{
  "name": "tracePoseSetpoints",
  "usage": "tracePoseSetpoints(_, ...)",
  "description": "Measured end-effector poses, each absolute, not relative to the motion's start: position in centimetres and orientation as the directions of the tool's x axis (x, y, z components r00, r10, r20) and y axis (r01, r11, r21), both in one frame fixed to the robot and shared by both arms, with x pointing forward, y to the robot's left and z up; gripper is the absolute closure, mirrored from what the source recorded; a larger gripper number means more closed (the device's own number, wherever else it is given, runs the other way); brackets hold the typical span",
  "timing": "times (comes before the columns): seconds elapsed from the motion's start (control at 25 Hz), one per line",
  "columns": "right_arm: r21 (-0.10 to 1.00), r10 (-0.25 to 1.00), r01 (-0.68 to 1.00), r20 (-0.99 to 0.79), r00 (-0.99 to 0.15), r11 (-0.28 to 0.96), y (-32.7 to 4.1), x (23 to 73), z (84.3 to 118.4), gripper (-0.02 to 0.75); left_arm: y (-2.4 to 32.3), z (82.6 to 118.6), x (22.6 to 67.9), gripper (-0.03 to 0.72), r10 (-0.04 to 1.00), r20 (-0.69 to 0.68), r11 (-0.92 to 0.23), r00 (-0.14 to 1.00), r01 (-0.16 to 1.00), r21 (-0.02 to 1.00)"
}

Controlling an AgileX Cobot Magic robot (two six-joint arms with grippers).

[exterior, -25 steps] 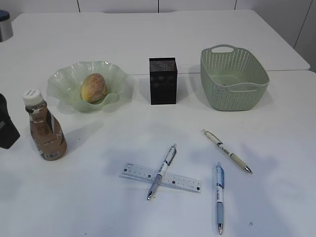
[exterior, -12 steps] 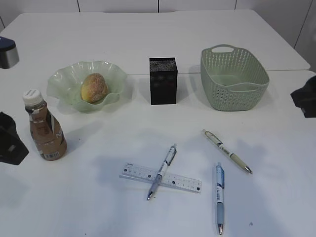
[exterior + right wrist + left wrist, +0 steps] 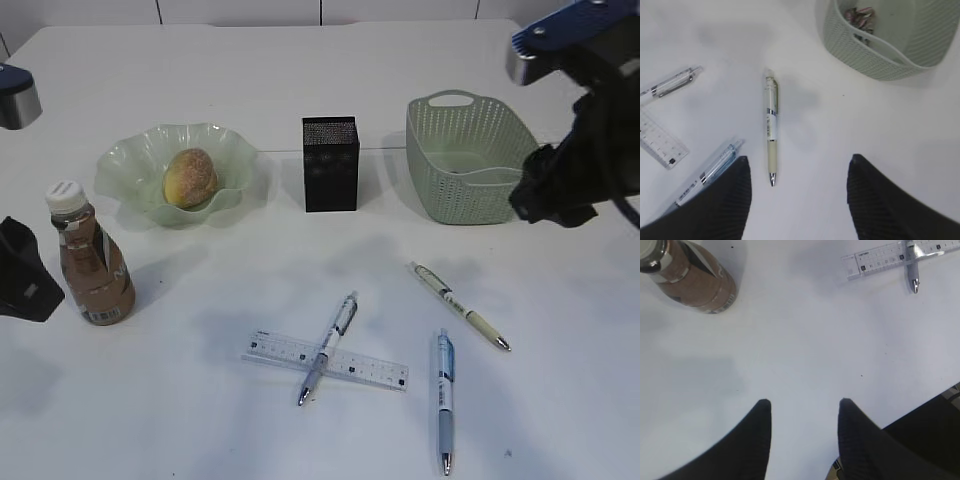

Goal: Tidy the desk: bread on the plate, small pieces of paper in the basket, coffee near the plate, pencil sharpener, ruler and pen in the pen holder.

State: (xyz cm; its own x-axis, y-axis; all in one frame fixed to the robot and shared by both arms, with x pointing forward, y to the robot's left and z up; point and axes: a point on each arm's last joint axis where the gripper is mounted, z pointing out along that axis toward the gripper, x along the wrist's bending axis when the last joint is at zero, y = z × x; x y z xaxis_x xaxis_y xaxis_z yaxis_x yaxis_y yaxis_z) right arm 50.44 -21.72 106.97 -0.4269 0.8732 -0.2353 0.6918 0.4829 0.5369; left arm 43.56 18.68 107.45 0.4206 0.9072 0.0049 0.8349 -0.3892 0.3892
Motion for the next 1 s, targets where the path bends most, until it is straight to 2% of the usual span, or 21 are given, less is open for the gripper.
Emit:
tracePoseSetpoints(0.12, 0.467, 0.821, 0.68, -0.243, -0.516, 0.565, -19.1, 52.0, 106.3, 0.26, 18.7, 107.5, 43.6, 0.389, 0.907, 0.009, -0.391, 0.421, 0.833, 0.392)
tracePoseSetpoints(0.32, 0.437, 0.781, 0.654, -0.24, -0.577, 0.617, -16.0, 53.4, 106.3, 0.26, 18.7, 107.5, 43.6, 0.391, 0.907, 0.011, -0.392, 0.422, 0.832, 0.393)
tracePoseSetpoints(0.36, 0.408, 0.756, 0.644, -0.238, -0.61, 0.648, -14.2, 54.3, 106.1, 0.26, 18.7, 107.5, 43.6, 0.391, 0.907, 0.011, -0.392, 0.422, 0.832, 0.393)
tracePoseSetpoints(0.64, 0.345, 0.704, 0.626, -0.18, -0.687, 0.699, -11.4, 55.4, 105.4, 0.26, 19.0, 107.5, 43.8, 0.391, 0.915, 0.022, -0.378, 0.404, 0.836, 0.398)
tracePoseSetpoints(1.0, 0.321, 0.685, 0.622, -0.138, -0.715, 0.714, -10.9, 55.3, 104.8, 0.26, 25.1, 107.6, 46.3, 0.399, 0.991, 0.039, -0.132, 0.127, 0.9, 0.416)
